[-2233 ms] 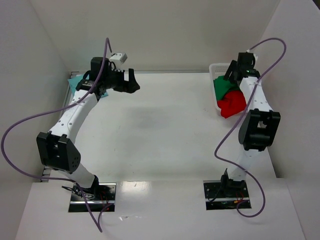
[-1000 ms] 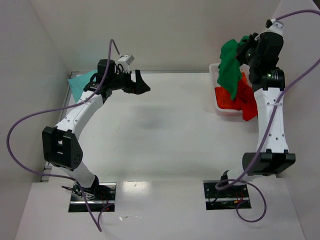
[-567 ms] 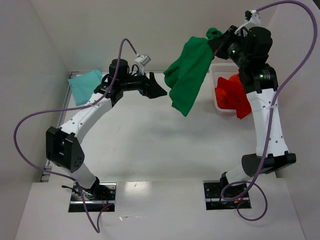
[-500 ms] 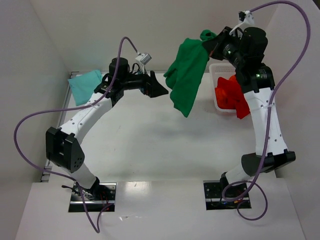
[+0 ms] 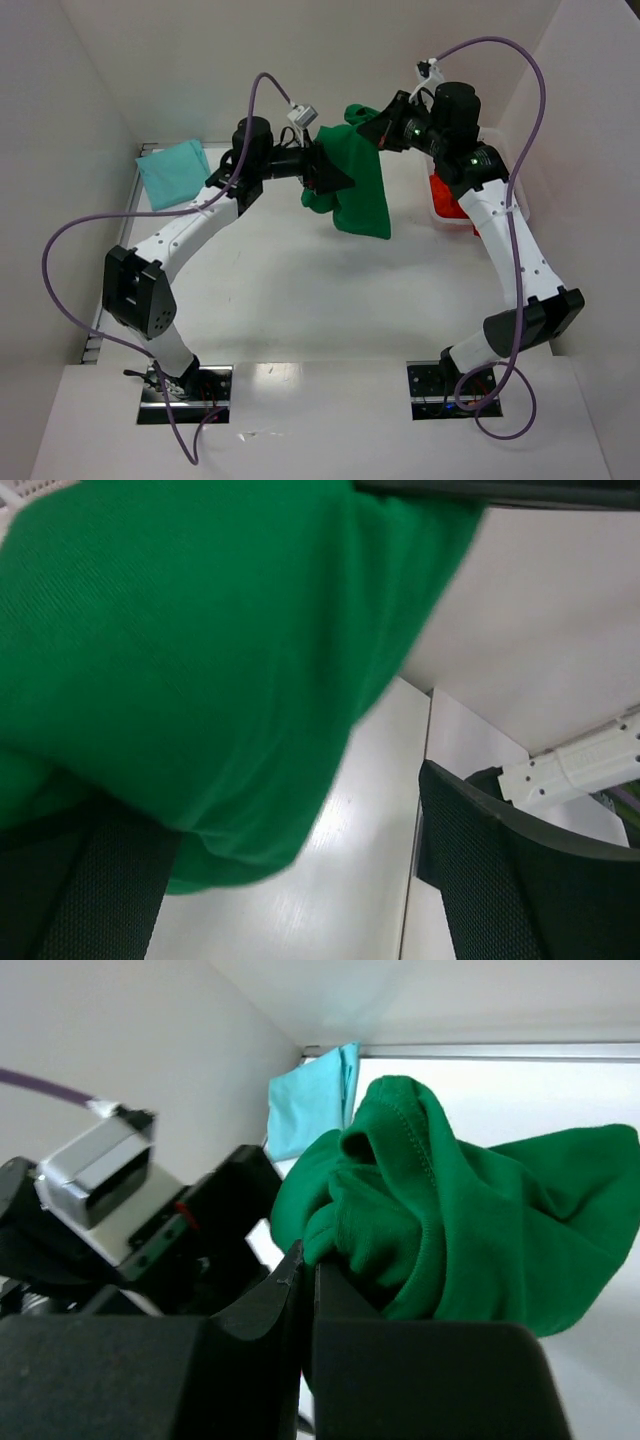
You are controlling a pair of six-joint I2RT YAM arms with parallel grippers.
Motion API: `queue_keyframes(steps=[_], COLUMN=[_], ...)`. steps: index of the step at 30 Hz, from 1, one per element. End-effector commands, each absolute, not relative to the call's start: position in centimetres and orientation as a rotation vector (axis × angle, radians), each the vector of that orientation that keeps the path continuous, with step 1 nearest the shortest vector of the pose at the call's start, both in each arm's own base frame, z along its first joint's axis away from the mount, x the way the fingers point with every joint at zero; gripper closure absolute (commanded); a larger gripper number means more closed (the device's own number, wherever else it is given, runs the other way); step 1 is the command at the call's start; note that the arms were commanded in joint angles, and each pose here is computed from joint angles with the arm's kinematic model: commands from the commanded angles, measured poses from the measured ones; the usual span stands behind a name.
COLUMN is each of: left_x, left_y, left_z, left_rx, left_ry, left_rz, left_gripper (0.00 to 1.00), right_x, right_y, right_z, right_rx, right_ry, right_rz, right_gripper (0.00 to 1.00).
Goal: Fold and stack the t-shirts
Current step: Move the tshirt to the center of the board
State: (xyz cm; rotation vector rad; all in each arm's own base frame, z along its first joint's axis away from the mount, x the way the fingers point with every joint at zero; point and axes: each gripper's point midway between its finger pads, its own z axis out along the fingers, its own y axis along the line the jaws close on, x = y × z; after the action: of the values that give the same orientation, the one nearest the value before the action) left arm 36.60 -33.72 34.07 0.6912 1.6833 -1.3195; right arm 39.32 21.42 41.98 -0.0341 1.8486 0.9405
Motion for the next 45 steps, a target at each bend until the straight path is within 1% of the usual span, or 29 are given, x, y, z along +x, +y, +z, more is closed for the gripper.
queue_keyframes(steps=[1, 2, 4, 6, 7, 8, 9, 13, 14, 17, 18, 19, 21, 26, 28, 30, 31, 32, 33, 35, 37, 38, 40, 45], left_x=[38.7, 39.0, 39.3, 39.3, 39.4, 39.5, 39.2, 38.9, 38.7, 37.6, 37.5, 37.3, 36.8, 36.9, 37.1, 37.0, 37.0, 36.9, 37.3, 38.0, 39.0, 38.9, 39.7, 40.4], left_y=[-34.2, -34.2, -34.3, -34.4, -34.3, -34.2, -33.9, -32.5, -32.2, -31.1, -30.6, -29.9, -28.3, -24.9, -23.8, -23.0, -23.0, -22.8, -22.6, -23.2, -24.6, -24.5, -25.2, -25.1], left_z=[34.8, 34.8, 35.0, 35.4, 35.4, 35.8, 36.5, 39.1, 39.8, 42.3, 43.1, 43.8, 46.9, 49.7, 50.3, 50.9, 50.7, 50.9, 50.7, 50.2, 47.5, 47.7, 46.6, 46.5], left_rx=[0.667, 0.663, 0.645, 0.627, 0.622, 0.614, 0.603, 0.564, 0.557, 0.547, 0.540, 0.536, 0.529, 0.480, 0.459, 0.438, 0.437, 0.425, 0.410, 0.383, 0.350, 0.342, 0.328, 0.284], left_ry=[1.608, 1.603, 1.594, 1.587, 1.588, 1.581, 1.571, 1.530, 1.517, 1.489, 1.491, 1.499, 1.458, 1.446, 1.453, 1.456, 1.465, 1.472, 1.488, 1.531, 1.654, 1.660, 1.696, 1.680], left_rz=[-1.246, -1.233, -1.238, -1.254, -1.250, -1.241, -1.230, -1.148, -1.136, -1.101, -1.073, -1.047, -0.997, -0.845, -0.770, -0.726, -0.726, -0.726, -0.729, -0.767, -0.860, -0.879, -0.908, -0.910], left_gripper=[0.03, 0.11, 0.37, 0.69, 0.83, 0.93, 0.99, 1.00, 1.00, 1.00, 1.00, 1.00, 1.00, 1.00, 1.00, 1.00, 1.00, 1.00, 1.00, 1.00, 1.00, 1.00, 1.00, 1.00], right_x=[36.1, 35.9, 35.7, 35.6, 35.8, 35.8, 36.2, 37.1, 37.3, 38.1, 38.6, 39.5, 40.8, 42.3, 42.6, 42.8, 42.9, 43.1, 43.1, 43.0, 42.8, 42.6, 41.5, 38.9], right_y=[21.7, 21.6, 21.5, 21.2, 21.1, 21.1, 20.8, 20.0, 19.9, 19.5, 19.1, 18.3, 17.2, 15.9, 15.7, 15.6, 15.6, 15.9, 16.0, 16.6, 18.0, 18.7, 20.5, 23.8], right_z=[47.2, 47.5, 47.5, 47.3, 47.0, 46.8, 46.4, 45.5, 45.1, 44.6, 44.2, 43.6, 41.5, 39.2, 39.5, 39.7, 39.7, 39.5, 39.5, 39.2, 38.0, 37.6, 37.1, 37.2], right_rx=[-0.112, -0.114, -0.114, -0.112, -0.102, -0.098, -0.085, -0.039, -0.031, -0.014, 0.008, 0.045, 0.098, 0.144, 0.155, 0.151, 0.150, 0.144, 0.137, 0.091, 0.053, 0.031, -0.045, -0.177], right_ry=[1.680, 1.673, 1.673, 1.671, 1.676, 1.685, 1.691, 1.707, 1.719, 1.714, 1.717, 1.727, 1.774, 1.806, 1.784, 1.769, 1.769, 1.769, 1.770, 1.771, 1.785, 1.790, 1.793, 1.745], right_rz=[1.003, 1.003, 1.003, 0.986, 0.978, 0.975, 0.950, 0.886, 0.878, 0.841, 0.803, 0.747, 0.654, 0.559, 0.549, 0.541, 0.542, 0.550, 0.557, 0.598, 0.675, 0.716, 0.831, 0.995], right_gripper=[0.99, 0.99, 0.99, 0.99, 0.99, 0.99, 0.98, 0.95, 0.93, 0.78, 0.70, 0.66, 0.66, 0.65, 0.58, 0.52, 0.49, 0.37, 0.27, 0.21, 0.06, 0.02, 0.00, 0.00])
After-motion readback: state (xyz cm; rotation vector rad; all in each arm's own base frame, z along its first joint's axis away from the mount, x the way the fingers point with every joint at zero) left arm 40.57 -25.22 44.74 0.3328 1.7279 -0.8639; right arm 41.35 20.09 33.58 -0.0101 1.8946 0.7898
